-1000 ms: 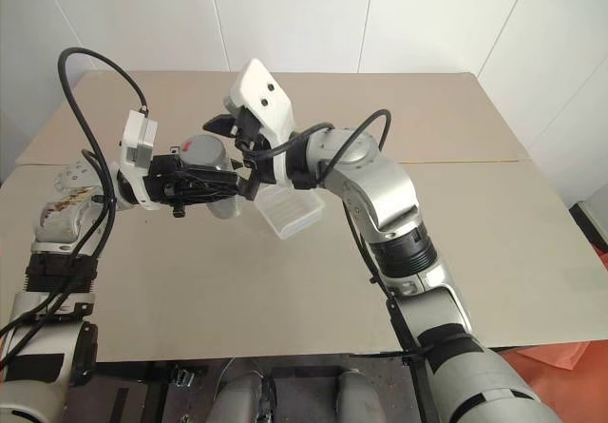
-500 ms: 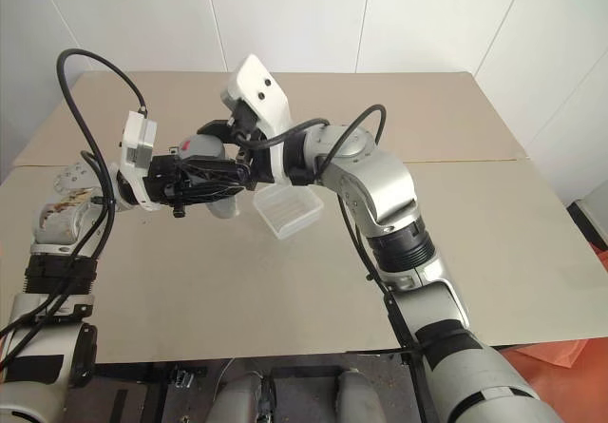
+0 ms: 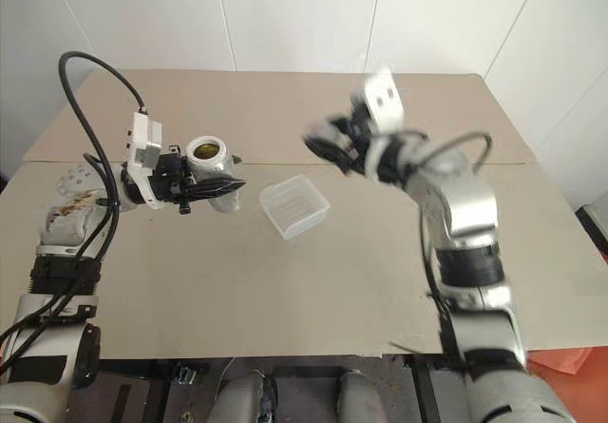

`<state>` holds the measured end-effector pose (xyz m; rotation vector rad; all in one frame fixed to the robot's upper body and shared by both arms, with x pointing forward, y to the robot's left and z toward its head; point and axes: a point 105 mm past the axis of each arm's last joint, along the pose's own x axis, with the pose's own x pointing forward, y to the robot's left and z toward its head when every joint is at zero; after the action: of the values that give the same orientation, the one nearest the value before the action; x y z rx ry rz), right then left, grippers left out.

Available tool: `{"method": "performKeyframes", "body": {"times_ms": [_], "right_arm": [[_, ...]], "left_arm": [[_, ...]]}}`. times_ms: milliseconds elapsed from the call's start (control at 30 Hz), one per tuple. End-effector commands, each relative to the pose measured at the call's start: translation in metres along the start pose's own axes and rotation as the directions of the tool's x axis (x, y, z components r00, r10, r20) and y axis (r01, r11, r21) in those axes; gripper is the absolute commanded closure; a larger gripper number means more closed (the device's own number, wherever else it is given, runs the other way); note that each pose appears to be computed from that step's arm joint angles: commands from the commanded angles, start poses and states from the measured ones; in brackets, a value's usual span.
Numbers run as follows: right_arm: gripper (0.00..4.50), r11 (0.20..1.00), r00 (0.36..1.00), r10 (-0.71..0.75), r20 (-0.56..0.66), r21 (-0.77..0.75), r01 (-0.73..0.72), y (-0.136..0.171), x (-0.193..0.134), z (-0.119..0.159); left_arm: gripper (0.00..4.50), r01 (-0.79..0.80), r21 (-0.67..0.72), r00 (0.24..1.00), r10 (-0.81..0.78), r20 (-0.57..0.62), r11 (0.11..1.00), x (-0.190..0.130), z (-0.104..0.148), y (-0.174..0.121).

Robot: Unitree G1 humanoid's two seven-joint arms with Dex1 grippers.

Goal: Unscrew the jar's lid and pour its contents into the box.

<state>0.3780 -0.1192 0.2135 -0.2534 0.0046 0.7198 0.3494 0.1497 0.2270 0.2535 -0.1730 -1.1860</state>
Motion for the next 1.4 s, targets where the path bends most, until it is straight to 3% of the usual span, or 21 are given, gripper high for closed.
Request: {"method": "performKeyframes", "body": {"times_ms": [33,200,300,400,533,633,700,833,933,1067,1233,1400], "right_arm": [[1.75,0.994,0.997,-0.08,0.006,-0.077,0.08,-0.004,-0.013,-0.016],[1.75,0.982,0.971,-0.181,-0.159,0.024,0.187,-0.01,-0.009,-0.086],[0.79,0.979,0.959,-0.189,-0.212,0.031,0.2,-0.012,-0.006,-0.1],[0.03,0.983,0.966,-0.163,-0.199,0.054,0.176,-0.013,-0.008,-0.091],[0.03,0.993,0.987,-0.057,-0.153,0.098,0.072,-0.012,-0.019,-0.051],[0.03,0.98,0.984,0.139,-0.11,0.158,-0.12,0.006,-0.03,-0.01],[0.03,0.947,0.945,0.295,-0.141,0.174,-0.27,0.024,-0.038,0.006],[0.03,0.904,0.892,0.421,-0.164,0.153,-0.398,0.039,-0.044,0.022],[0.03,0.89,0.878,0.454,-0.152,0.127,-0.438,0.042,-0.043,0.033],[0.03,0.878,0.872,0.477,-0.115,0.105,-0.466,0.046,-0.043,0.045],[0.03,0.883,0.882,0.466,-0.075,0.096,-0.459,0.047,-0.042,0.051],[0.03,0.888,0.888,0.457,-0.056,0.097,-0.45,0.051,-0.043,0.051]], "left_arm": [[2.58,-0.118,0.051,0.993,0.117,0.025,0.992,0.0,0.006,0.013],[2.58,-0.238,0.082,0.971,0.237,0.025,0.968,0.007,0.002,0.026],[2.58,-0.289,0.144,0.957,0.291,0.006,0.947,0.011,0.002,0.034],[2.58,-0.317,0.266,0.944,0.331,-0.009,0.91,0.016,0.002,0.041],[2.58,-0.342,0.596,0.903,0.429,-0.006,0.727,0.029,0.005,0.052],[2.58,-0.161,0.902,0.914,0.405,-0.017,0.401,0.044,0.008,0.05],[2.58,-0.003,0.99,0.939,0.34,-0.045,0.138,0.058,0.006,0.044],[2.58,0.114,0.917,0.97,0.244,-0.019,-0.382,0.08,0.007,0.047],[2.58,0.083,0.813,0.982,0.186,0.032,-0.577,0.097,0.014,0.05],[2.58,0.095,0.714,0.994,0.108,-0.027,-0.694,0.114,0.004,0.043],[2.58,0.145,0.689,0.989,0.1,-0.106,-0.711,0.122,-0.015,0.039],[2.58,0.152,0.694,0.988,0.124,-0.091,-0.704,0.127,-0.01,0.042]]}}
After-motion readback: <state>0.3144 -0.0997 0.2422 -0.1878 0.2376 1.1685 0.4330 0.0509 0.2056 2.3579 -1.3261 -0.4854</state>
